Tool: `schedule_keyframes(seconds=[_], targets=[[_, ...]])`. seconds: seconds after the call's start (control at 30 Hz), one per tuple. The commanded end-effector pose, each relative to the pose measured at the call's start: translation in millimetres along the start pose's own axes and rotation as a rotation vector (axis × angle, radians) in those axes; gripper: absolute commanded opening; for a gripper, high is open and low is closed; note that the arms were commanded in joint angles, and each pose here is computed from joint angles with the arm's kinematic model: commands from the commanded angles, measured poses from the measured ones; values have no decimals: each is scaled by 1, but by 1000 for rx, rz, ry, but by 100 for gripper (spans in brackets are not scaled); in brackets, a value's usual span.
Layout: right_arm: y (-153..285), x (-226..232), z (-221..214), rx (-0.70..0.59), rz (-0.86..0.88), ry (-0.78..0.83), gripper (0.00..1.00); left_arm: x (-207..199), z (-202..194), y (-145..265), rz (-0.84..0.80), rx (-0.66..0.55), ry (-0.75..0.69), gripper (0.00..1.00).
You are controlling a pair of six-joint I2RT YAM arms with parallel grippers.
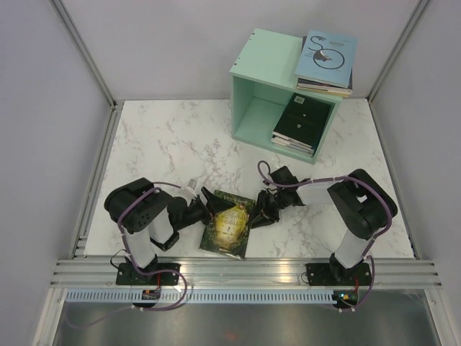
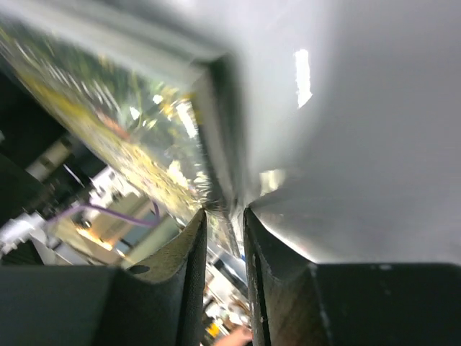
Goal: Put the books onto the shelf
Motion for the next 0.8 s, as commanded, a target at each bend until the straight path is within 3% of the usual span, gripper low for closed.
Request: schedule_keyframes(seconds=[0.0, 0.07, 0.17, 0.23, 0.27, 0.37, 0.67, 0.77], targets=[[8, -63, 38, -201, -279, -92, 30, 23, -59, 24, 109, 286, 53, 2], [15, -58, 46, -226, -263, -94, 30, 41, -63, 25, 233, 319, 57, 2], [26, -53, 53, -250, -261, -84, 30, 60, -56, 30, 460, 338, -52, 4], [32, -51, 55, -257, -269, -76, 31, 53, -43, 26, 499, 323, -165, 21], [34, -51, 55, -262, -272, -68, 31, 49, -36, 26, 512, 298, -199, 43], [35, -50, 55, -261, -274, -69, 31, 49, -38, 27, 540, 351, -228, 72], [36, -53, 53, -265, -281, -79, 31, 50, -54, 30, 483, 470, -230, 100], [36, -54, 53, -270, -283, -83, 32, 37, -52, 25, 452, 489, -234, 100]])
Point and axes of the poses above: each gripper's point midway between its finger pads, its own y axis back along the fingers, its own x axis along the line the jaws close on, z = x × y, the point moved 2 cm from there along y, back along the fingers, and after that the axes turned 1 degree about -y, right-handed, at the moved point
